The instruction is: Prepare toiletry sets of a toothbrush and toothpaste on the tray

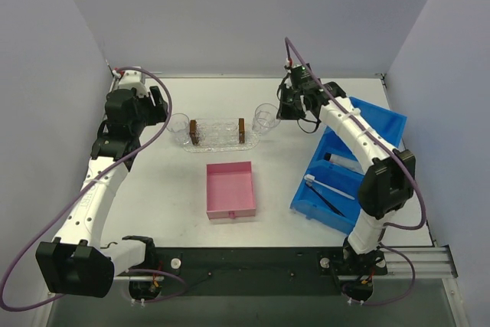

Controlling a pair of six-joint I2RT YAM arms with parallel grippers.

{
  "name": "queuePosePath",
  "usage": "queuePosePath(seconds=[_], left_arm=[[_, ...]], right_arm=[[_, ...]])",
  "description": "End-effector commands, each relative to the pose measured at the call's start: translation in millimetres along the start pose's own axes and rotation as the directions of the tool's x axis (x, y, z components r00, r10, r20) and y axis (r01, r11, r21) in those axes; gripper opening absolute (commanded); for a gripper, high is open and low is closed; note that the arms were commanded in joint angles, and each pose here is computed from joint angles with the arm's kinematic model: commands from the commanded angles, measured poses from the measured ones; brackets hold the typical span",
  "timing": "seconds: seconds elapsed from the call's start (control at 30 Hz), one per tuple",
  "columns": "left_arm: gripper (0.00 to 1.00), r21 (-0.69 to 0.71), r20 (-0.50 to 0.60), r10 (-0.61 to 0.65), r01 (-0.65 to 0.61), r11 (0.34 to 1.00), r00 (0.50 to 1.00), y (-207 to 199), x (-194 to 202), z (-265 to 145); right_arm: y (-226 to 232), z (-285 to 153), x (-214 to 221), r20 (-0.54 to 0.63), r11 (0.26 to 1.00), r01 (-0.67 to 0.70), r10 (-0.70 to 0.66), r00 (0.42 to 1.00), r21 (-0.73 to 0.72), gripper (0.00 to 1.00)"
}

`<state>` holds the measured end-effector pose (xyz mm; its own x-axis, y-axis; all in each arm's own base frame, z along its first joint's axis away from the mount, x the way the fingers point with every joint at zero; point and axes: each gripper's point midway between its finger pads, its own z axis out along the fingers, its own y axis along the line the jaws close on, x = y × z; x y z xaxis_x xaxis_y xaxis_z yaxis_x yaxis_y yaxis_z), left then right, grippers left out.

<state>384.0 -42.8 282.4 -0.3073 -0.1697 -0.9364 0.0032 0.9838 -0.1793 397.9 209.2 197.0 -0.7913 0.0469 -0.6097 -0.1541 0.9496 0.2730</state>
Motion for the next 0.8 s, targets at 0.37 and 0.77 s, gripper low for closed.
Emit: queuePosePath(seconds=[0.37, 0.77], left_arm=[[0.69, 0.020, 0.056, 0.007, -0.008, 1.000, 0.998, -6, -15, -6], [0.69, 0.016, 0.047, 0.010, -0.010, 1.000, 0.999, -5, -12, -4]], right_arm=[[-7, 62, -10, 0.002, 0.987, 0.000, -0.001, 1.000, 0.163, 0.00], [-9, 84, 0, -0.020, 0.975, 0.023, -0.019, 1.000, 0.220, 0.00]])
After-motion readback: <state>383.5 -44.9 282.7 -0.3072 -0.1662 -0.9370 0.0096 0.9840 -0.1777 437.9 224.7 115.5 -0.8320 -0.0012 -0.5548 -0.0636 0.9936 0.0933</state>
